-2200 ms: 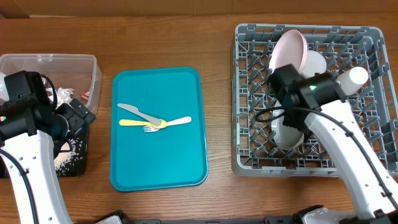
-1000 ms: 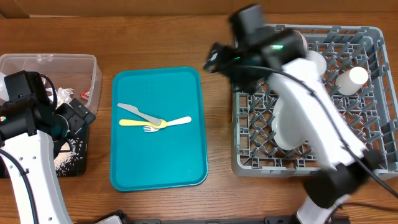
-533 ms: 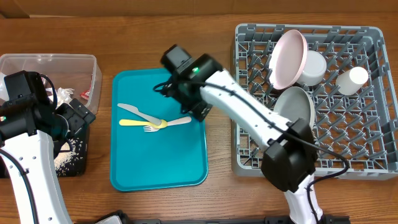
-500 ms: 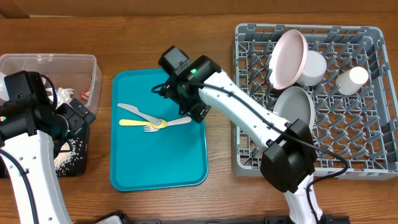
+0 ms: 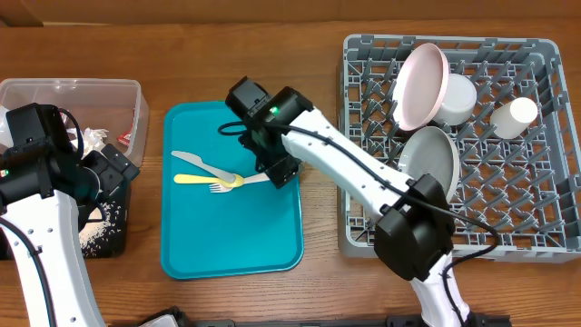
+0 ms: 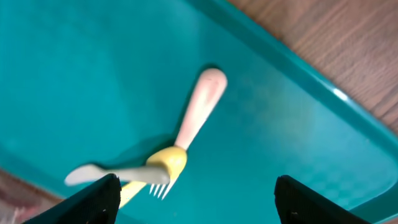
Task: Sort waste into correct bins and load items into the dishwasher rack
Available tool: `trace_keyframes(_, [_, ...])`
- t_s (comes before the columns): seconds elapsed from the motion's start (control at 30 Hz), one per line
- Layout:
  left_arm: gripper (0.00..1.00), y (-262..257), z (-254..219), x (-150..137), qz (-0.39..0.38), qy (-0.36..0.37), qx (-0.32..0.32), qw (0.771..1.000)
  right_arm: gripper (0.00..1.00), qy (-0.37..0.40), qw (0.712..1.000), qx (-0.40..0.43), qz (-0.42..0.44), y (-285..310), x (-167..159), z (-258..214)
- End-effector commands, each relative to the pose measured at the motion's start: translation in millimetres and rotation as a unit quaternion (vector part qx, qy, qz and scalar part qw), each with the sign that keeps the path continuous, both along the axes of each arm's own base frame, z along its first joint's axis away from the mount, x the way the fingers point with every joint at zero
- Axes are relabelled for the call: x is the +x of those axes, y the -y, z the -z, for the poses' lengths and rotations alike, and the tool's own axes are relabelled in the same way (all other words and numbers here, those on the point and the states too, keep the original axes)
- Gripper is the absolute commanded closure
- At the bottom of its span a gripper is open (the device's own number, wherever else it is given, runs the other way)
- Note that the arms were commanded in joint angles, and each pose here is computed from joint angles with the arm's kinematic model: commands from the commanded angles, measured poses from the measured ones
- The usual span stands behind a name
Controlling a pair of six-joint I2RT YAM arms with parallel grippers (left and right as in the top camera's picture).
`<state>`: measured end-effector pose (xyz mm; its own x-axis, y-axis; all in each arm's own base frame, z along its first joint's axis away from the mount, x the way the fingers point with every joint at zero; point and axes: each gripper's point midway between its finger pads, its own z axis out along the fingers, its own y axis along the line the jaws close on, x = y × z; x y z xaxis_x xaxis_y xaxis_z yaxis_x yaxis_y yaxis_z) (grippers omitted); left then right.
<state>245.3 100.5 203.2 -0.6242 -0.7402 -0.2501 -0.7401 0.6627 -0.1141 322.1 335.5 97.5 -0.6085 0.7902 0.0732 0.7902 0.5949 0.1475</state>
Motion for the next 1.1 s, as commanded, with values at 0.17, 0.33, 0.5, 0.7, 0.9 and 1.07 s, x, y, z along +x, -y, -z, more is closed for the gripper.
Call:
trace_keyframes(0.17, [0.00,-3.3,0.5,-1.6,-0.011,-0.002,0.004,1.000,0.18,-0.031,0.998,-0.018,0.042,-26.9,-15.7,50.0])
trace_keyframes(0.33, [0.00,-3.3,0.4,-1.7,-0.011,-0.002,0.004,1.000,0.17,-0.017,0.999,0.000,0.039,-38.3,-9.6,51.6])
trace_keyframes(0.5, [0.00,-3.3,0.4,-1.7,-0.011,-0.002,0.004,1.000,0.17,-0.008,0.999,0.011,0.035,-46.9,-6.7,55.1])
trace_keyframes(0.7, [0.00,-3.4,0.4,-1.6,-0.011,-0.002,0.004,1.000,0.18,-0.022,0.999,-0.008,0.035,-43.3,-9.9,75.2])
trace_keyframes(0.9, [0.01,-3.4,0.4,-1.6,-0.011,-0.002,0.004,1.000,0.21,-0.018,0.999,-0.018,0.036,-40.2,-8.6,78.9])
trace_keyframes(1.07, [0.00,-3.3,0.4,-1.7,-0.011,-0.002,0.004,1.000,0.27,-0.013,0.999,-0.025,0.038,-37.9,-6.5,80.9])
